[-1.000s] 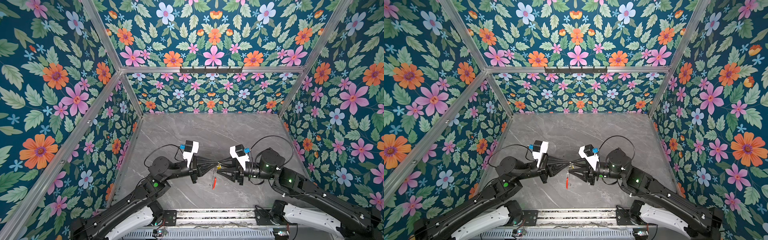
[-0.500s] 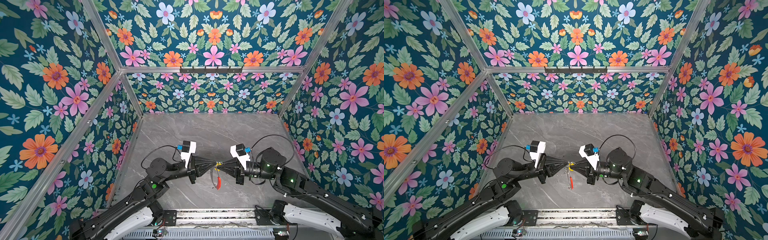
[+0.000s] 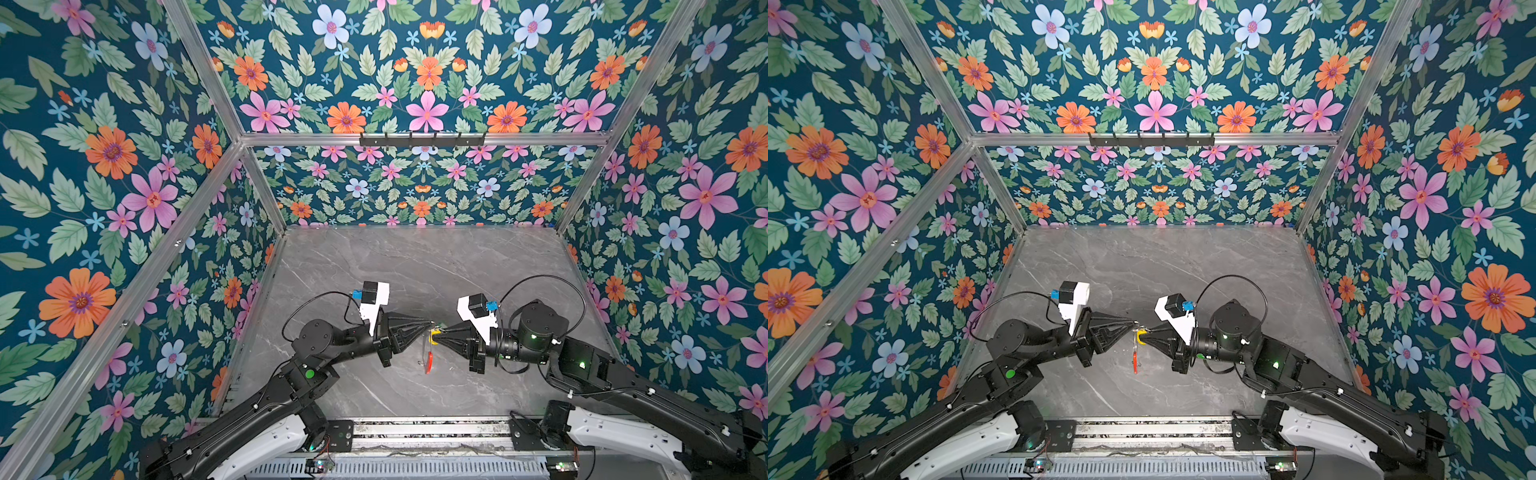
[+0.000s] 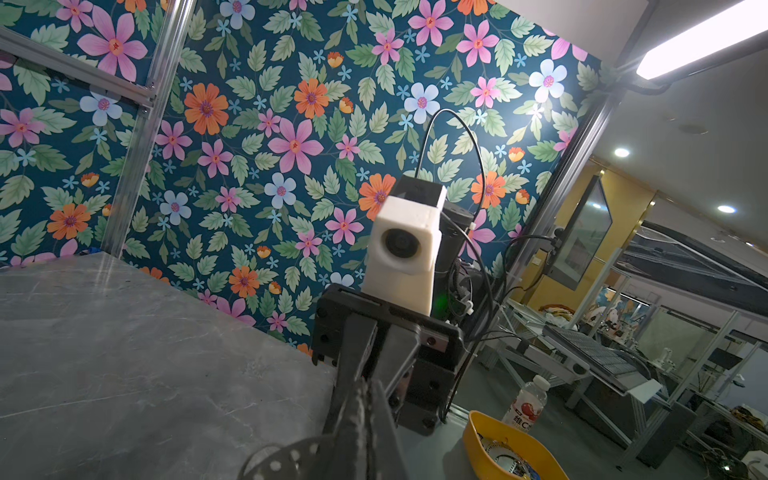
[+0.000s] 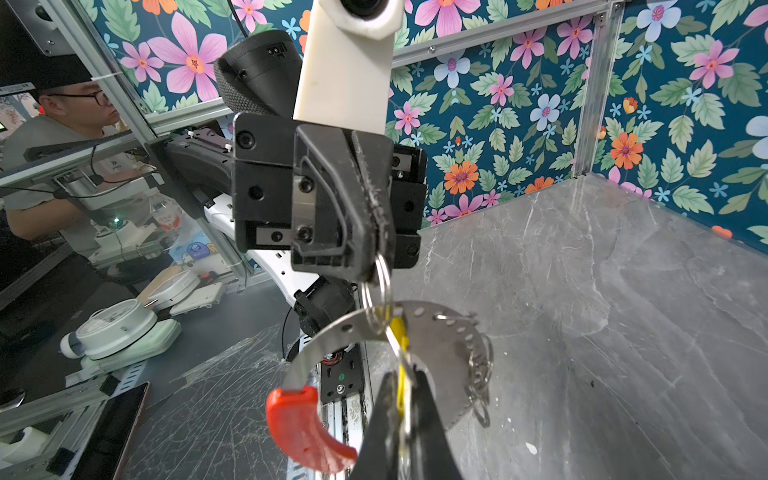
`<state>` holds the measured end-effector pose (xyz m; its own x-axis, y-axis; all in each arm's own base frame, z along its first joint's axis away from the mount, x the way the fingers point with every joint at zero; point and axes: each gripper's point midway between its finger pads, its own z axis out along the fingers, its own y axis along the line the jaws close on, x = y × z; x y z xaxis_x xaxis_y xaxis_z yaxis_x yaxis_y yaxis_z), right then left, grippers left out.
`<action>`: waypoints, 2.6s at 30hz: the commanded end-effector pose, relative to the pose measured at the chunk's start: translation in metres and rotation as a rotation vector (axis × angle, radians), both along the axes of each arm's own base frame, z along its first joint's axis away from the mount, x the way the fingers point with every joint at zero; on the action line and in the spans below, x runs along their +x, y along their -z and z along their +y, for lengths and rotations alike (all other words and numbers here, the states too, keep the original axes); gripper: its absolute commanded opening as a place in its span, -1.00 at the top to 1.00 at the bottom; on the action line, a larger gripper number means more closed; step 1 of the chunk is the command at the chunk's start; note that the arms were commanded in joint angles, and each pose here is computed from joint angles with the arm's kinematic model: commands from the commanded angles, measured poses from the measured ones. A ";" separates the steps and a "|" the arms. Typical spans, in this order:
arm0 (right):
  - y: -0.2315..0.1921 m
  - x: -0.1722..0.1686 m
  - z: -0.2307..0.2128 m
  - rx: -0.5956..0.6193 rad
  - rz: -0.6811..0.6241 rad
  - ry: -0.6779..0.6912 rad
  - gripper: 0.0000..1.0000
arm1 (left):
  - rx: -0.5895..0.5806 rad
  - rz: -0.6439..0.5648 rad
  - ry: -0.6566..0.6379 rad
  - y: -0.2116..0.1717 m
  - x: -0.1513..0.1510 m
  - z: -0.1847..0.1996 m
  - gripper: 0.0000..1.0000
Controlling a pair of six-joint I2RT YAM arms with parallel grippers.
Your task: Remove the keys from the keyring
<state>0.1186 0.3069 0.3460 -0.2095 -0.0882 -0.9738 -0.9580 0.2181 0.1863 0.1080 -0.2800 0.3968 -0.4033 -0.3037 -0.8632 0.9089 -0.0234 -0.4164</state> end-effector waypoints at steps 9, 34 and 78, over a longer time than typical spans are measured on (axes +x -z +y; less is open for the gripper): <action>0.015 0.002 0.002 -0.056 0.017 0.012 1.00 | -0.057 -0.060 0.000 -0.019 -0.004 0.004 1.00; -0.061 -0.019 -0.009 0.129 -0.002 -0.112 0.01 | -0.013 -0.108 0.098 -0.010 -0.020 -0.002 1.00; 0.022 -0.022 -0.032 -0.364 0.312 -0.065 1.00 | 0.416 0.015 0.083 0.043 -0.005 -0.018 0.12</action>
